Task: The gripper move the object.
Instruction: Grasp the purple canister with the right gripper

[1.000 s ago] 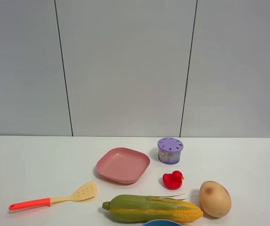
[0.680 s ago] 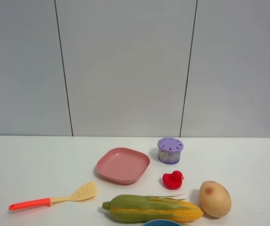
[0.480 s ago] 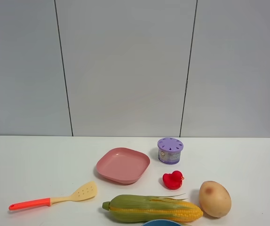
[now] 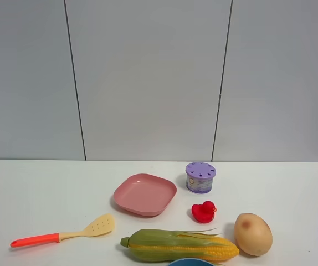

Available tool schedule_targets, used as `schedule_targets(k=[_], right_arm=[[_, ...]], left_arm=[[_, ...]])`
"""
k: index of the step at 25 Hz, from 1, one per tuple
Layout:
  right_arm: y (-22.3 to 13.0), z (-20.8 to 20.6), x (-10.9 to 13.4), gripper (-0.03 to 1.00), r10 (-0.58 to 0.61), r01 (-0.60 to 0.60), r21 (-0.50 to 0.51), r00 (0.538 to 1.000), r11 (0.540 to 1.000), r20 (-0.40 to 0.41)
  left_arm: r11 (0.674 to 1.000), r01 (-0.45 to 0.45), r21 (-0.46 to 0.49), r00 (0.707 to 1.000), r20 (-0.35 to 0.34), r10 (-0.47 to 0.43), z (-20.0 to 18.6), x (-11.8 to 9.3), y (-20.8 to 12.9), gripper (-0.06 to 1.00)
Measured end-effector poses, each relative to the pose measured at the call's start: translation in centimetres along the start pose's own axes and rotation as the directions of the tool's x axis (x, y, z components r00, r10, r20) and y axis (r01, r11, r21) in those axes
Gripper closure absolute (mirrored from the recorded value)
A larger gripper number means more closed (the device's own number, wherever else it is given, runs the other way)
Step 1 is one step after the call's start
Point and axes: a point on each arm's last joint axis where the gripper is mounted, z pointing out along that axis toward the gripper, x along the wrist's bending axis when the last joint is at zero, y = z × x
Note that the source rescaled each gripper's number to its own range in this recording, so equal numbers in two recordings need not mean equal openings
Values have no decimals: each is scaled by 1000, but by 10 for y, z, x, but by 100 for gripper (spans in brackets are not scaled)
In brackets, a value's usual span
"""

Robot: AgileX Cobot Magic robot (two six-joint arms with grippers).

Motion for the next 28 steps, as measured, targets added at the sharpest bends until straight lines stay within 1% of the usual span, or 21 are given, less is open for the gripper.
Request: schedule_targets(k=[8,11,13,15,16,17,19,21,23,24,25,28], right_arm=[[0,0,0,62,0,0,0,1000,1000,0],[0,0,0,65,2,-2,-2,1000,1000,-3],[0,0,2,68,12,-12,-1,1000,1000,-25],[0,0,7,68,15,-15,3,997,1000,-76],[4,0,9,67,-1,2,8,994,1000,-105],[10,-1,13,64,-20,20,-4,990,1000,-141],[32,-2,20,55,-70,61,-48,977,997,-200],[60,5,25,47,-128,117,-61,965,991,-229],[90,14,28,38,-199,185,-78,951,980,-238],[105,25,30,34,-233,224,-65,942,972,-240],[119,31,31,30,-273,260,-84,933,962,-234],[147,70,36,26,-351,345,-68,903,936,-248]], left_arm=[[1000,0,0,1000,0,0,0,0,0,-6],[1000,0,0,1000,0,0,0,0,0,-6],[1000,0,0,1000,0,0,0,0,0,-6],[1000,0,0,1000,0,0,0,0,0,-6],[1000,0,0,1000,0,0,0,0,0,-6],[1000,0,0,1000,0,0,0,0,0,-6],[1000,0,0,1000,0,0,0,0,0,-6],[1000,0,0,1000,0,0,0,0,0,-6],[1000,0,0,1000,0,0,0,0,0,-6],[1000,0,0,1000,0,0,0,0,0,-6],[1000,0,0,1000,0,0,0,0,0,-6],[1000,0,0,1000,0,0,0,0,0,-6]])
